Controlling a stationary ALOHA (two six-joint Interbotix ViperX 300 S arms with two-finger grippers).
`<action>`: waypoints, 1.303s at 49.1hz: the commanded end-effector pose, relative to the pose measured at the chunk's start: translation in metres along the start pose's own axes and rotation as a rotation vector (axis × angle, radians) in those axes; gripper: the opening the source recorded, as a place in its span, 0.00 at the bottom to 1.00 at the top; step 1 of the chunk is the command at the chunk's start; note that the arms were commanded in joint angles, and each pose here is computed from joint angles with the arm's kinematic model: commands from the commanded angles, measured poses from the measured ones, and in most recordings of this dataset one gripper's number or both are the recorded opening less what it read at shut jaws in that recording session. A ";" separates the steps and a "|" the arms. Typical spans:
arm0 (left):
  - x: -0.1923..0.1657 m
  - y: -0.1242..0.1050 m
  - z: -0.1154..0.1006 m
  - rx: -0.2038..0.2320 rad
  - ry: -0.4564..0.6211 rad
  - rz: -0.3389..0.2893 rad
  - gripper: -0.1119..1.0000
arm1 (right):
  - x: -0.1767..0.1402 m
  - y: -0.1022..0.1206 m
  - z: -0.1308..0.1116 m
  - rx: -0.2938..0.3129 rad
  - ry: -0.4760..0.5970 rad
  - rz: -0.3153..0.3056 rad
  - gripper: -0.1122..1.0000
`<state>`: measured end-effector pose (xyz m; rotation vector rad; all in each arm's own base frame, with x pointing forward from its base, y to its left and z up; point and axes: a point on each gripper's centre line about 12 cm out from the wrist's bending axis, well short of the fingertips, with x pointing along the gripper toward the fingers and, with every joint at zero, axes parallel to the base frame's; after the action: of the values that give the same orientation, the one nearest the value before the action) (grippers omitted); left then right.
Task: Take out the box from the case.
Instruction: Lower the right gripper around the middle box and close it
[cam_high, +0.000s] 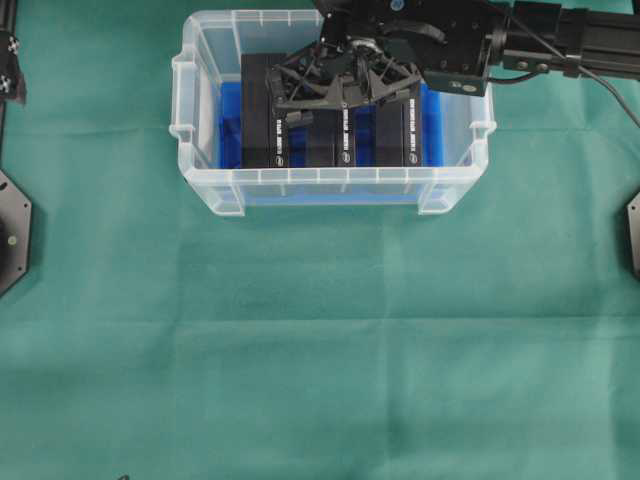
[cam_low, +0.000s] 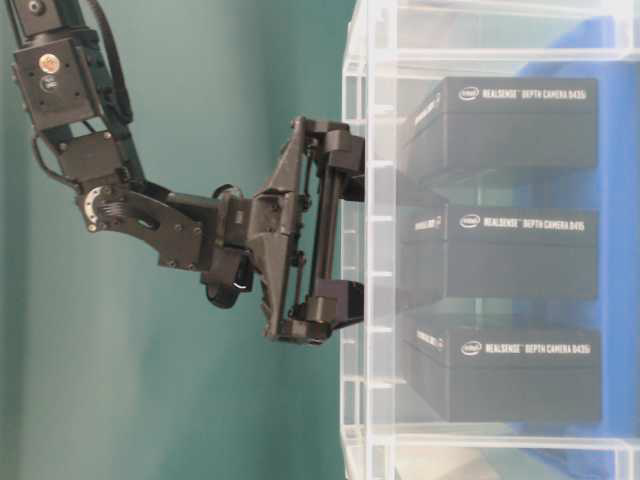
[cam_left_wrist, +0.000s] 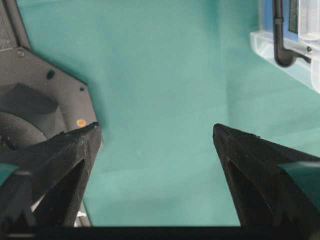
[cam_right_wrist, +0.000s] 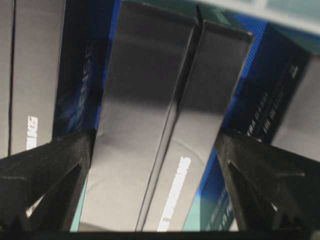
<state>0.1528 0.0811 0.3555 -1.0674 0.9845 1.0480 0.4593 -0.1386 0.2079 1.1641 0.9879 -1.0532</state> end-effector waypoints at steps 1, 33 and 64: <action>-0.004 -0.002 0.001 -0.002 -0.009 -0.014 0.99 | -0.006 0.004 0.001 0.003 -0.003 0.031 0.96; -0.002 -0.001 0.001 -0.004 -0.006 -0.009 0.99 | -0.011 0.010 -0.002 0.014 0.017 0.025 0.74; -0.002 -0.001 0.001 -0.002 -0.006 -0.009 0.99 | -0.042 0.019 0.000 0.093 0.029 0.055 0.73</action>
<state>0.1527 0.0808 0.3553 -1.0711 0.9822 1.0479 0.4667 -0.1353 0.2154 1.2571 0.9909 -1.1014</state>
